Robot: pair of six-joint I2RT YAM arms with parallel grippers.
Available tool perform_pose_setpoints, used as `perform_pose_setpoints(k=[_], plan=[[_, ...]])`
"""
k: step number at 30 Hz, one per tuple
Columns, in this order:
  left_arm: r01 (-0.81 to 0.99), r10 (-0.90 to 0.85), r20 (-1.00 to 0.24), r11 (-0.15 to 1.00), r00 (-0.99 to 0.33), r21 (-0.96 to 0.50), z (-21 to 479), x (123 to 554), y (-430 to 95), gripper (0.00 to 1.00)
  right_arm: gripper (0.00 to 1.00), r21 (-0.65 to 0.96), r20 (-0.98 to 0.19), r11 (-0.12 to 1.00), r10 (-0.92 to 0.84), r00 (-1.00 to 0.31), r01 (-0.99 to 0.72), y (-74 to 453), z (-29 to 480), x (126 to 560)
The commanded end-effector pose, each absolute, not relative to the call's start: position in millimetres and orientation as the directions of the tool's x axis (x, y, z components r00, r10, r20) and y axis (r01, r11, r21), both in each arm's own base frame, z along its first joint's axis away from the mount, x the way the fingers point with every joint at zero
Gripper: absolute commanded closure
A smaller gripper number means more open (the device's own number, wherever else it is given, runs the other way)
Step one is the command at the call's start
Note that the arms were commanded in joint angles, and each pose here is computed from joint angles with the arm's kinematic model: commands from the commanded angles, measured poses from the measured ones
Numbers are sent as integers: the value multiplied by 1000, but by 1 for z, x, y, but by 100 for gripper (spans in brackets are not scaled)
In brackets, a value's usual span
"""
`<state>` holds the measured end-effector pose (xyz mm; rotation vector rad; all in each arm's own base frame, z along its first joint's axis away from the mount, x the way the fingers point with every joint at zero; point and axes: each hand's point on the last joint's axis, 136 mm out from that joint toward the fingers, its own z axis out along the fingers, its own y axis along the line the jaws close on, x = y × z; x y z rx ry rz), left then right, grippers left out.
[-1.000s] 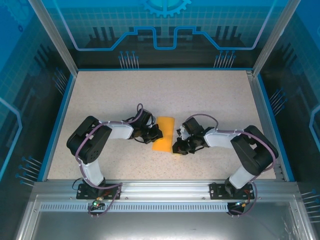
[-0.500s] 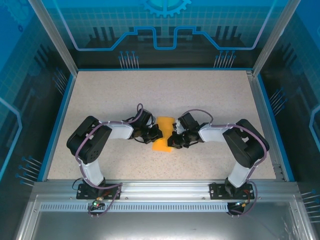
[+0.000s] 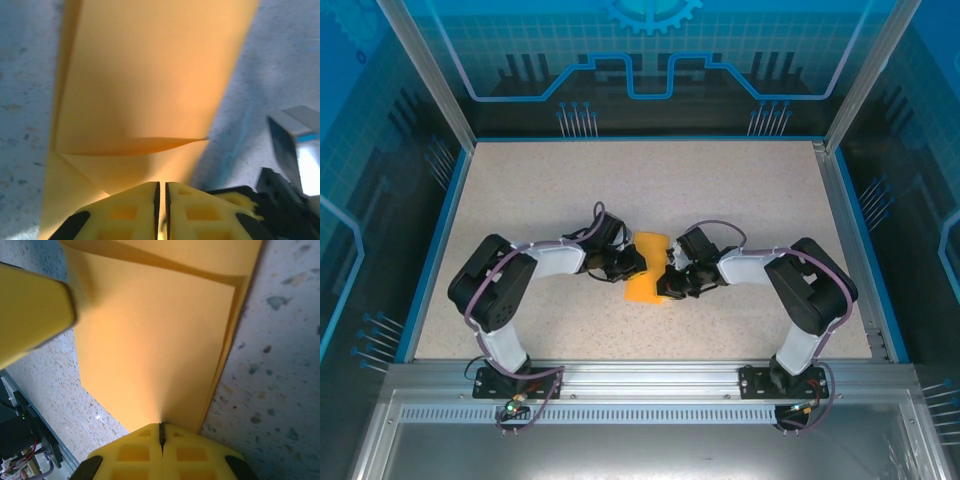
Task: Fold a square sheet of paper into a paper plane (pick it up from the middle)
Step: Fold the triangle a second time at the center of the table.
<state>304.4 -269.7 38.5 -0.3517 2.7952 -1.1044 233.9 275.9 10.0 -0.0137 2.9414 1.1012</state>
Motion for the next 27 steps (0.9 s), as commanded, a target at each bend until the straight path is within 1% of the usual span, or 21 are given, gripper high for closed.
perform_pose_setpoints(k=[1, 8, 16, 27], plan=[[-113, -236, -72, 685, -969, -720, 72, 308, -276, 85, 96, 556, 82, 830, 2, -997, 47, 253, -18, 214], [-111, -195, -27, 661, -980, -742, 67, 293, -290, 92, 96, 546, 89, 836, 1, -996, 49, 251, -21, 212], [-175, -203, 44, 689, -978, -704, 26, 281, -288, 95, 97, 536, 98, 842, 1, -995, 53, 249, -26, 209], [-180, -243, -14, 756, -970, -629, -4, 288, -267, 96, 100, 494, 105, 868, -13, -994, 41, 239, -31, 203]])
